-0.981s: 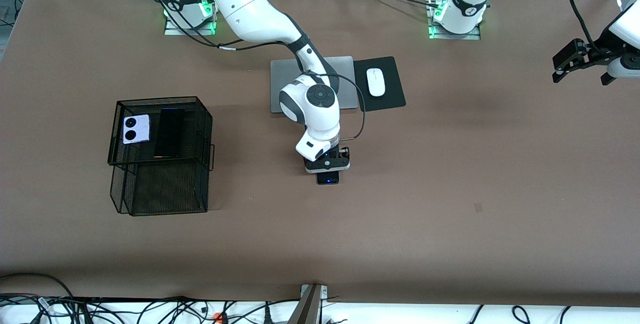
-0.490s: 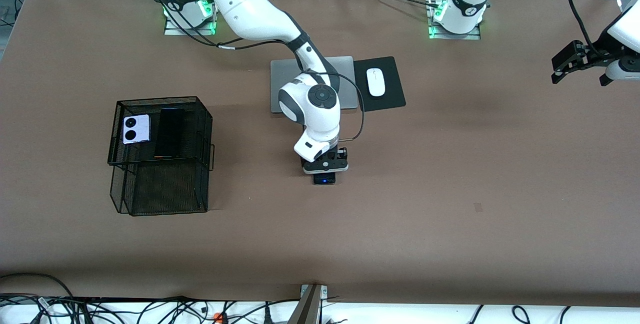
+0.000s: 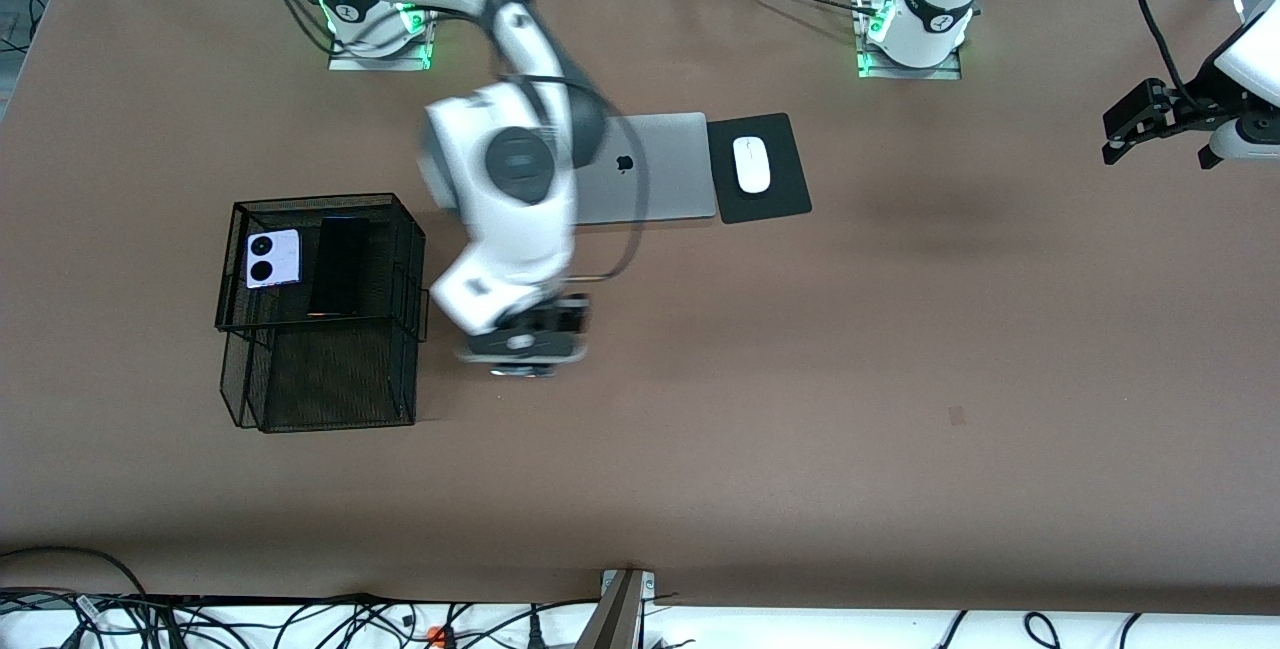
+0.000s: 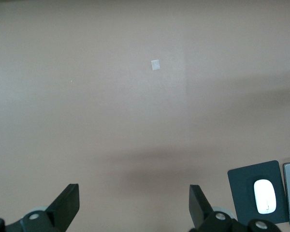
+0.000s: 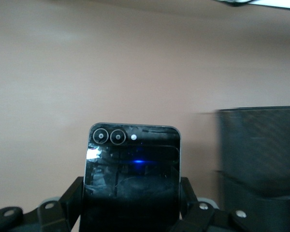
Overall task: Place phones with both arms
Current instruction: 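Carry the small flip phone into the basket and open the right gripper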
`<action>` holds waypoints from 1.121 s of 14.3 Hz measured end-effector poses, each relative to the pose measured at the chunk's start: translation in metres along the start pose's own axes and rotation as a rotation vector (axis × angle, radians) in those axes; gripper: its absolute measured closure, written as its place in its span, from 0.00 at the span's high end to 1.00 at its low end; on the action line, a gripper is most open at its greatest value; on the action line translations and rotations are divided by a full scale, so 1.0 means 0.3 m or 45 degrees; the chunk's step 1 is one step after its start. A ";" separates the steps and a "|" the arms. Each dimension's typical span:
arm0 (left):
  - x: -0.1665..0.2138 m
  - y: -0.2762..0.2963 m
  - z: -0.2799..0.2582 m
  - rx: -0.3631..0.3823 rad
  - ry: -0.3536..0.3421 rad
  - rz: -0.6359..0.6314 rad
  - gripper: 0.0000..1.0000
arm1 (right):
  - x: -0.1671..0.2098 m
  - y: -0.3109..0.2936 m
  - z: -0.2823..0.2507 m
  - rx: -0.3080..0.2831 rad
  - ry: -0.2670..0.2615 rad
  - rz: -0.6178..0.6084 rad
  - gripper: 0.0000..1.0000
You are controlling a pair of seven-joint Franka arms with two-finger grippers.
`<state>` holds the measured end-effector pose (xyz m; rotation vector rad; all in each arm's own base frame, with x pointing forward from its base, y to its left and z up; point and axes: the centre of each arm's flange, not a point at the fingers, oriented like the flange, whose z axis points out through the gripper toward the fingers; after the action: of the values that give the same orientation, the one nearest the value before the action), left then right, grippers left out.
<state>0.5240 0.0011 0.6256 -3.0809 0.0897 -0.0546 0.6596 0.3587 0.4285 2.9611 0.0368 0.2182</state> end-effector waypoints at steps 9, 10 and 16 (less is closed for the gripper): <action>-0.007 -0.002 -0.003 -0.001 -0.021 -0.002 1.00 | 0.074 0.856 0.334 0.164 -0.315 -0.032 0.81; -0.007 -0.002 -0.003 -0.001 -0.021 -0.002 1.00 | 0.063 0.919 0.400 0.207 -0.315 -0.030 0.81; -0.014 -0.005 0.001 -0.002 -0.043 -0.004 1.00 | -0.044 1.025 0.686 0.269 -0.238 0.002 0.81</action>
<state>0.5199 0.0028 0.6252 -3.0821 0.0834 -0.0026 0.6806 0.0205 0.2794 3.1775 0.0349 -0.0682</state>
